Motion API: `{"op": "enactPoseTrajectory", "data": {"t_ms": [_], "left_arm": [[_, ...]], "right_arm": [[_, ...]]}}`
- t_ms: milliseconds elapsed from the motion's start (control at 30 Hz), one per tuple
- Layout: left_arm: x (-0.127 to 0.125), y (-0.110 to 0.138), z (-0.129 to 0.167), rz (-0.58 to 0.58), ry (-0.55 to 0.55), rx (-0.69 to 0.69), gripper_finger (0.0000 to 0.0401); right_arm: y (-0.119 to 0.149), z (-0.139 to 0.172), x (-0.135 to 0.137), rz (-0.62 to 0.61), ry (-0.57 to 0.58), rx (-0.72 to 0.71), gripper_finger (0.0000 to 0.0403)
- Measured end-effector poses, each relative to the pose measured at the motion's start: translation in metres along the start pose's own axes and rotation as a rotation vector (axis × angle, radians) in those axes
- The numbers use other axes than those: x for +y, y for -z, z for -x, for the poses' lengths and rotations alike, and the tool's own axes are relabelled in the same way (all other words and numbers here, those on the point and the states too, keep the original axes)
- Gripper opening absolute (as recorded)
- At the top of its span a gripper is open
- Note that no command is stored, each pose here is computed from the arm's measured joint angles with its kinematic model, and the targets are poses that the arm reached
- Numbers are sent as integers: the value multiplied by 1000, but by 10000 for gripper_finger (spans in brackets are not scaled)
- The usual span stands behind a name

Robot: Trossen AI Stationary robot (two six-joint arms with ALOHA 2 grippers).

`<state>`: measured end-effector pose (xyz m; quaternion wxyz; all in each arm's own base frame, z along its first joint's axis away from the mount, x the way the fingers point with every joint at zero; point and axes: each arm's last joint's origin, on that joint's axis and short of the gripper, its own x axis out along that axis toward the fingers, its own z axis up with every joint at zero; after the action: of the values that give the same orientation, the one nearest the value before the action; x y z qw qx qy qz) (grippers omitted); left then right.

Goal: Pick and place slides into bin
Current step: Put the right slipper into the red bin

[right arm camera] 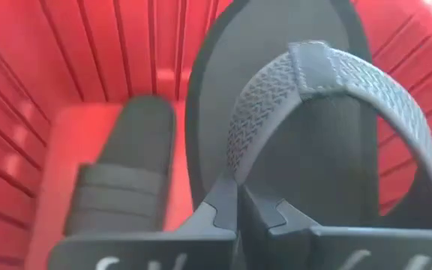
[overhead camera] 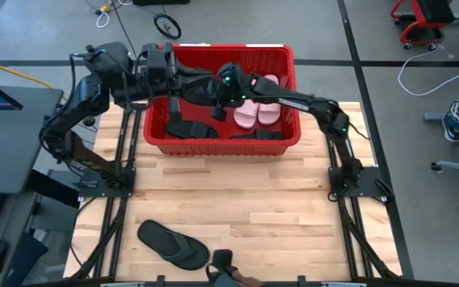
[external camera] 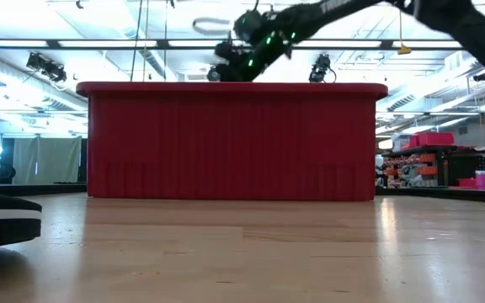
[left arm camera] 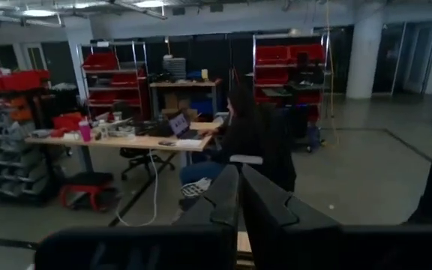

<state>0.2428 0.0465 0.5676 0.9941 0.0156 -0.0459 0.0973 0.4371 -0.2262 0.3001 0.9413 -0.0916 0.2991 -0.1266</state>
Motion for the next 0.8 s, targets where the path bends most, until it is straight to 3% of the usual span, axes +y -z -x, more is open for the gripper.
{"op": "enactPoseTrajectory", "data": {"t_ms": [300,500,667,800], "left_arm": [[4,5,1,-37,-61,54,22],[5,7,0,-38,-95,74,16],[5,7,0,-7,-98,72,10],[5,7,0,23,-99,70,14]], "right_arm": [[36,-55,3,53,-10,40,1],[49,-72,7,66,-31,56,2],[60,-84,14,10,-148,52,4],[58,-85,20,-4,-161,50,5]]}}
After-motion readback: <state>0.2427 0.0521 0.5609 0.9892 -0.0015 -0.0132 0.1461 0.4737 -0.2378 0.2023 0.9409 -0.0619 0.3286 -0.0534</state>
